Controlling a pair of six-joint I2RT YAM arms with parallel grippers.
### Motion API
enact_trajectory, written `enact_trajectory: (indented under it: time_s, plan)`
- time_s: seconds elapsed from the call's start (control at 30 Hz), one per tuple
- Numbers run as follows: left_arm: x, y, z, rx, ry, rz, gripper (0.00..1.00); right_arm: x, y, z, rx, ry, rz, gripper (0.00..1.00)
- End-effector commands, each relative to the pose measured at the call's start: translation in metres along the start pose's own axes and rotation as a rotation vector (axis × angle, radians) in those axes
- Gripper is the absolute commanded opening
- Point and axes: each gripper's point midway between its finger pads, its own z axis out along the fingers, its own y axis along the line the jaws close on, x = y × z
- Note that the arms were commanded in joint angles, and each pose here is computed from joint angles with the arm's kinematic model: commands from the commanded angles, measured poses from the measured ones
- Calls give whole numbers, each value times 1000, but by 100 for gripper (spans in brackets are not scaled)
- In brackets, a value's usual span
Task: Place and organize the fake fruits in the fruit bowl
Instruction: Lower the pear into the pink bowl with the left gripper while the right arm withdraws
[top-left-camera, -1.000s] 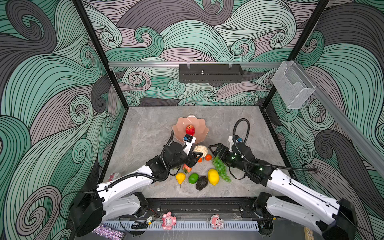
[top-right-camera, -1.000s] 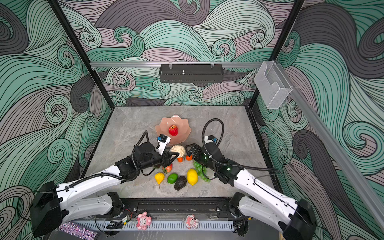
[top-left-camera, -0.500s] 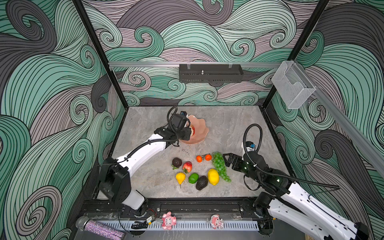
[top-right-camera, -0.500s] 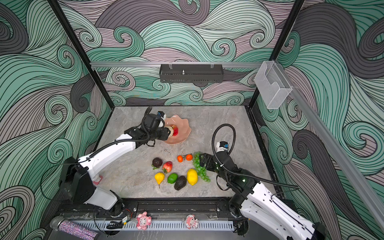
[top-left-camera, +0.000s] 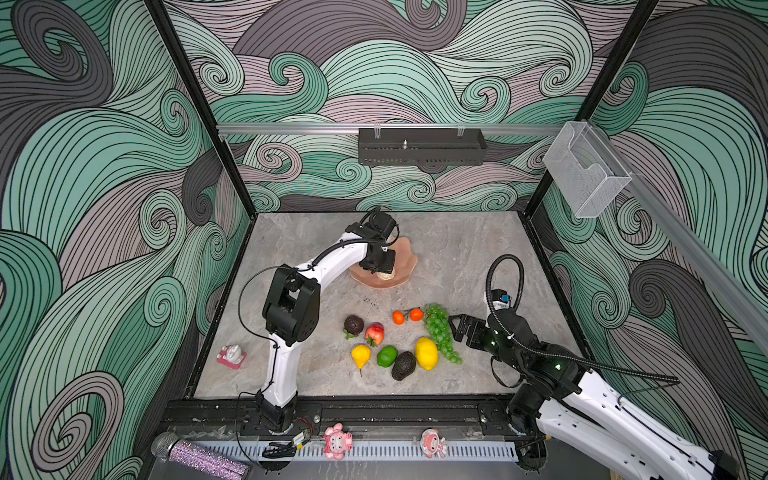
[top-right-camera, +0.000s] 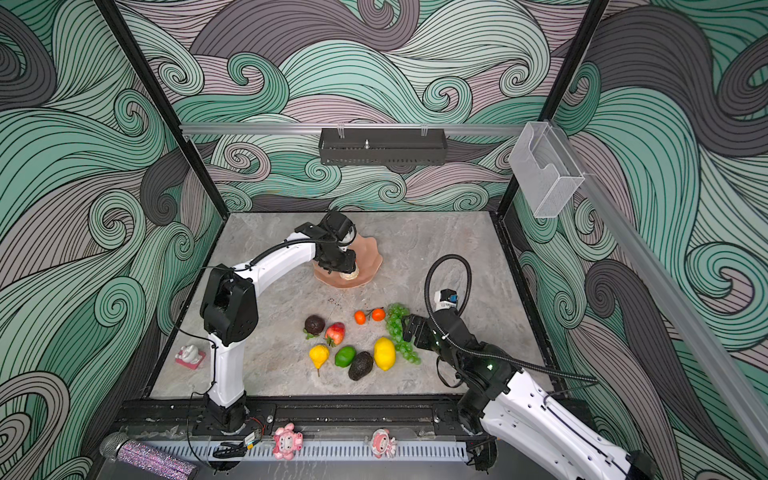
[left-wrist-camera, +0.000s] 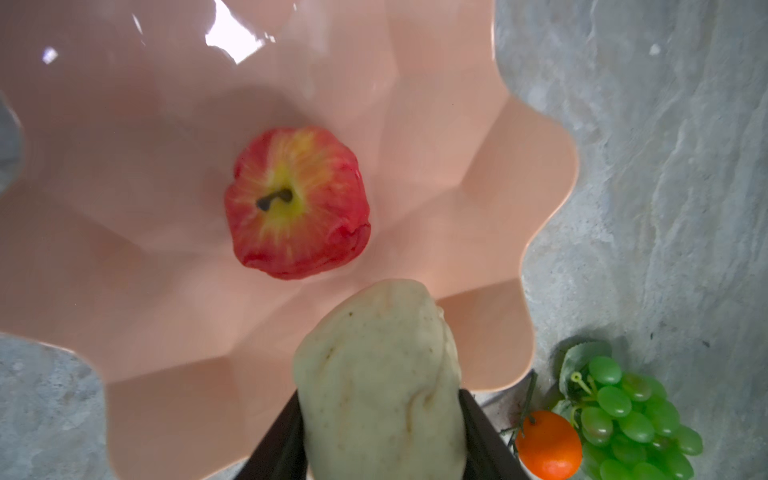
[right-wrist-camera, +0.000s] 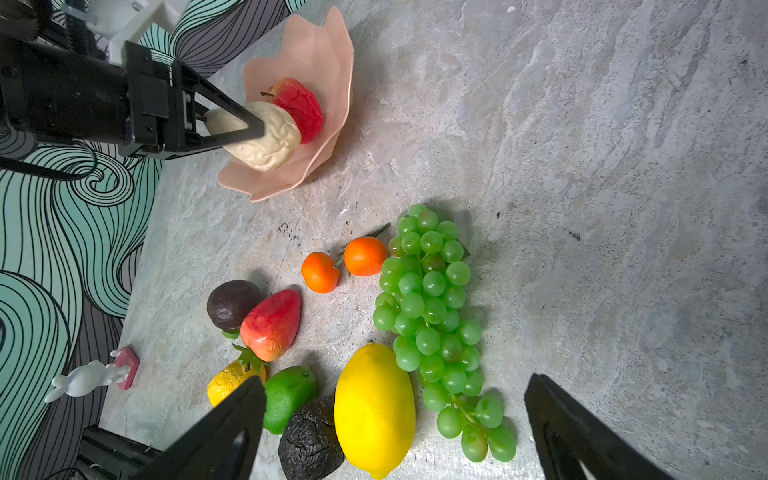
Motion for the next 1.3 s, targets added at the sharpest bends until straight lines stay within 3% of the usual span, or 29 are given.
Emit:
enact_trajectory:
  time_s: [0.0, 0.67, 0.97, 1.27]
  plan:
    - [8, -2, 3, 17, 81, -24, 43, 6, -7, 1, 12, 10, -9, 98]
    - [-8, 27, 39, -166, 68, -87, 51, 10, -8, 2, 7, 19, 8, 98]
    - [-15, 25, 45, -151, 50, -94, 64, 10, -8, 2, 7, 24, 10, 98]
    - [-16, 22, 44, -135, 46, -101, 70, 10, -7, 2, 7, 28, 11, 98]
